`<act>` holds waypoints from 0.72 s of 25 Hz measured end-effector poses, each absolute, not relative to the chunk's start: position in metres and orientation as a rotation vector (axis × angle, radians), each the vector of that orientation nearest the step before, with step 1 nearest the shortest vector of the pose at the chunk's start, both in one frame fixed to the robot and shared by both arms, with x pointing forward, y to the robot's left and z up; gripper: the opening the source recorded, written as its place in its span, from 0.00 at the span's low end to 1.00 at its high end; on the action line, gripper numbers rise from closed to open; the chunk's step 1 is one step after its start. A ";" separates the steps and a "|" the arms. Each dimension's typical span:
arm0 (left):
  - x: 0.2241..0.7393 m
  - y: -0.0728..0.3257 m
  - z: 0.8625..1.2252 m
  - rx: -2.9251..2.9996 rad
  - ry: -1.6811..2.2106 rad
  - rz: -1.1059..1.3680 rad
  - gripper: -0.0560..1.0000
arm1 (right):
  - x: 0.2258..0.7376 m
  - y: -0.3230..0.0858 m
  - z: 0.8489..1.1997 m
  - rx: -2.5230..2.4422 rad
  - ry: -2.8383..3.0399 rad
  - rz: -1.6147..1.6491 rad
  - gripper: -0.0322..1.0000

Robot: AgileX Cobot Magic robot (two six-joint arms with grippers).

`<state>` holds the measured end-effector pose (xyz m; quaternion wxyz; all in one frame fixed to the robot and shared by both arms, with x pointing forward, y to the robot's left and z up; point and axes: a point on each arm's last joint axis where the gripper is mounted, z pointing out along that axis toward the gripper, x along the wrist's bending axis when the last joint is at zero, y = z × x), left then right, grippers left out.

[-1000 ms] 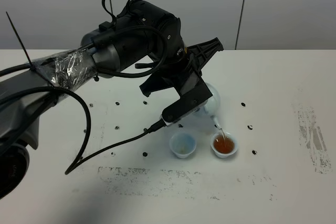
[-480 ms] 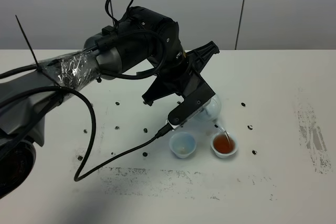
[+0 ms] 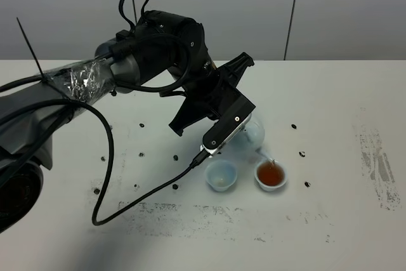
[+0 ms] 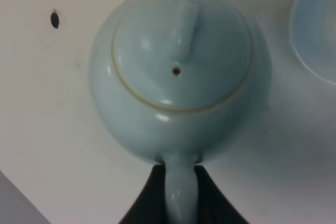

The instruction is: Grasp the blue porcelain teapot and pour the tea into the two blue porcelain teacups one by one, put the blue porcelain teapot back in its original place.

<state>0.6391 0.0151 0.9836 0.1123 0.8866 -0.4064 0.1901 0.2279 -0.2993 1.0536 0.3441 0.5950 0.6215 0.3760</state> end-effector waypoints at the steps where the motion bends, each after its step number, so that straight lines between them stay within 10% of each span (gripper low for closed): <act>1: 0.639 0.016 0.984 2.601 -1.171 0.554 0.12 | 0.228 -0.299 1.054 1.546 1.614 0.977 0.25; 18: 0.639 0.027 1.012 2.563 -0.609 0.423 0.12 | 0.228 -0.299 1.054 1.546 1.615 0.976 0.25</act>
